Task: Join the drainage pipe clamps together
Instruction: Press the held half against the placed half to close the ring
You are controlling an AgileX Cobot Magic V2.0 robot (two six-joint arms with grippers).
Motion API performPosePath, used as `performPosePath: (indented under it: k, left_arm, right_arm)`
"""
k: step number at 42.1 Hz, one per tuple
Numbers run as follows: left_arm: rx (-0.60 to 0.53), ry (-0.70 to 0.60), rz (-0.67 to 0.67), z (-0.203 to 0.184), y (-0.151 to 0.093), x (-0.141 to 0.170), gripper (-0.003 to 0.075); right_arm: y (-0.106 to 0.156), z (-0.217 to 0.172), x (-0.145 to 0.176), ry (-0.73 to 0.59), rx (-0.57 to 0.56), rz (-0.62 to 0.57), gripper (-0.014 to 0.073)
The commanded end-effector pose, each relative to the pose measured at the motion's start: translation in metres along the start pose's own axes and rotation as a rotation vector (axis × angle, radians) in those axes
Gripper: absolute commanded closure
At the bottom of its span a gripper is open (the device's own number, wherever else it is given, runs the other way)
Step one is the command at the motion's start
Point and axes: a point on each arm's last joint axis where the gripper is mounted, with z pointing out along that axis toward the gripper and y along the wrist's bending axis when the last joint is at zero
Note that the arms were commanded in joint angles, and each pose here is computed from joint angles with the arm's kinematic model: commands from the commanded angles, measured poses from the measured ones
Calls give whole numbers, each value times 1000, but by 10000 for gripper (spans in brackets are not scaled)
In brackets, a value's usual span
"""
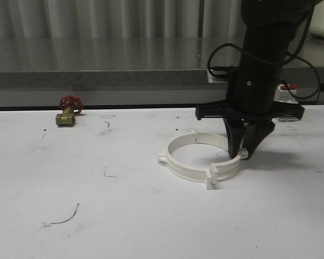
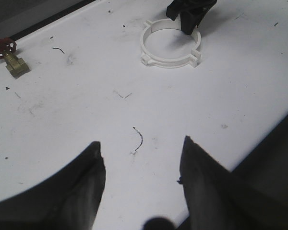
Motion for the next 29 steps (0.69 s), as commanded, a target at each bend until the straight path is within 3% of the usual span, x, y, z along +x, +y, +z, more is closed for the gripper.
performPosePath:
  k: [1, 29]
  left_arm:
    - [2, -86, -3, -5, 0, -12, 365]
    - [2, -86, -3, -5, 0, -12, 365]
  right_arm:
    - [6, -21, -6, -77, -33, -6, 421]
    - [7, -21, -6, -82, -36, -6, 421]
